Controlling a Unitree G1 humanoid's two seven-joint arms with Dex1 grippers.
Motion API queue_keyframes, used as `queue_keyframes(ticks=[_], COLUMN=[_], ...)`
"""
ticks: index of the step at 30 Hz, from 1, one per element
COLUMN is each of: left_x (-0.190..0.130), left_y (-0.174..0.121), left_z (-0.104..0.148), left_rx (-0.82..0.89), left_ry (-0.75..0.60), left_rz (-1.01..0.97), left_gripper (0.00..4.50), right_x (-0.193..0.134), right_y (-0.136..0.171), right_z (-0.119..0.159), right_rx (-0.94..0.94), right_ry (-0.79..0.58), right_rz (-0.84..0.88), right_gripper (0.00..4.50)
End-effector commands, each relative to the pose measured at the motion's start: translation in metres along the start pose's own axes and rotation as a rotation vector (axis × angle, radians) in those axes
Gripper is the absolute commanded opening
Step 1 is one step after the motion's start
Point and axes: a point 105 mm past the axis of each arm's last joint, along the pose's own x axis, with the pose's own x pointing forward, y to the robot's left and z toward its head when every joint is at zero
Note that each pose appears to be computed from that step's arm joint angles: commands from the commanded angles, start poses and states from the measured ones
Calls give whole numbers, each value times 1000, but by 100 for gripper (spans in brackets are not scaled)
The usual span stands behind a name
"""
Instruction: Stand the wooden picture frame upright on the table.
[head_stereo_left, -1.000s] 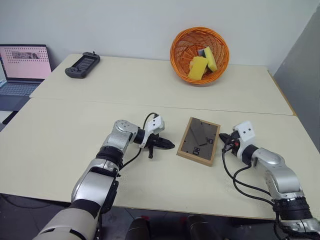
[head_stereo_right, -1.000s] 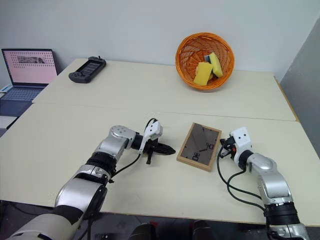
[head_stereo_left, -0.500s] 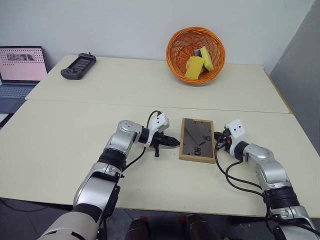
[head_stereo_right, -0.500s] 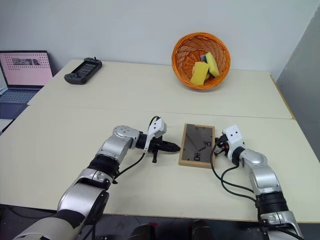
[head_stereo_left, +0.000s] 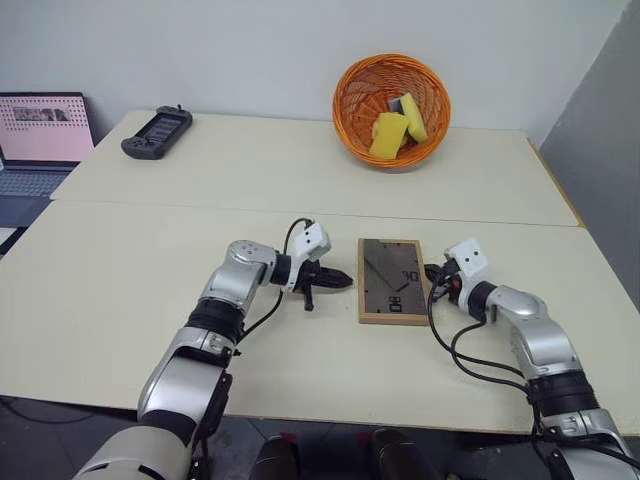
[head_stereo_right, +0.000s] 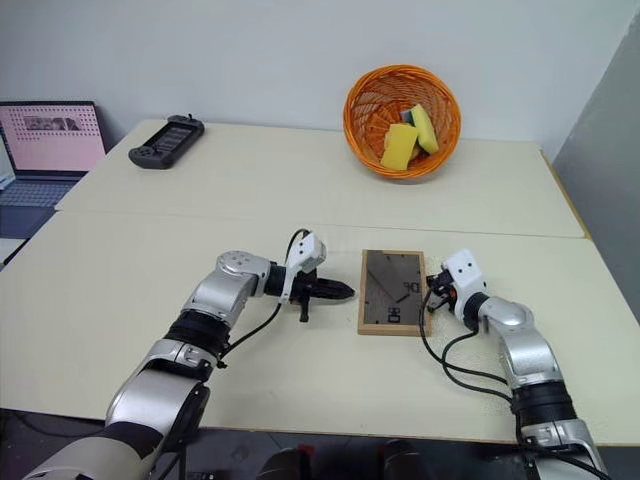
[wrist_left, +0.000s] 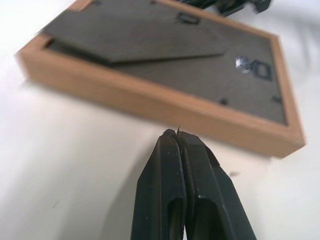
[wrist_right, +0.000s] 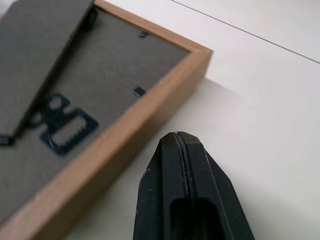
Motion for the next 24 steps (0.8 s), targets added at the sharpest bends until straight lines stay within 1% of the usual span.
queue_keyframes(ticks=[1,3,6,8,10,14,19,24], left_x=[-13,-16,-19,-18,-12,-4,-8,-9], left_y=[5,-4,-20,-26,-27,-34,-38,-47], left_z=[24,31,44,43,38,33,16,15], left_rx=[-168,-273,-599,-794,-910,-956,-1037,-1055], left_ry=[-75,-88,-88,-55,-51,-81,-73,-59], left_rz=[64,41,6,34,60,47,89,98], left_gripper=[1,1,1,1,1,1,1,1], right_x=[-18,-24,-34,-37,-38,-36,-36,-36], right_y=[-4,-3,2,6,9,16,20,22], right_z=[10,8,5,3,1,-2,-1,-2], right_rx=[-44,-44,-42,-32,-26,-14,-8,-8], right_ry=[-28,-19,-4,0,4,7,4,7], right_rz=[2,7,18,25,27,30,39,46], right_gripper=[0,0,0,0,0,0,0,0])
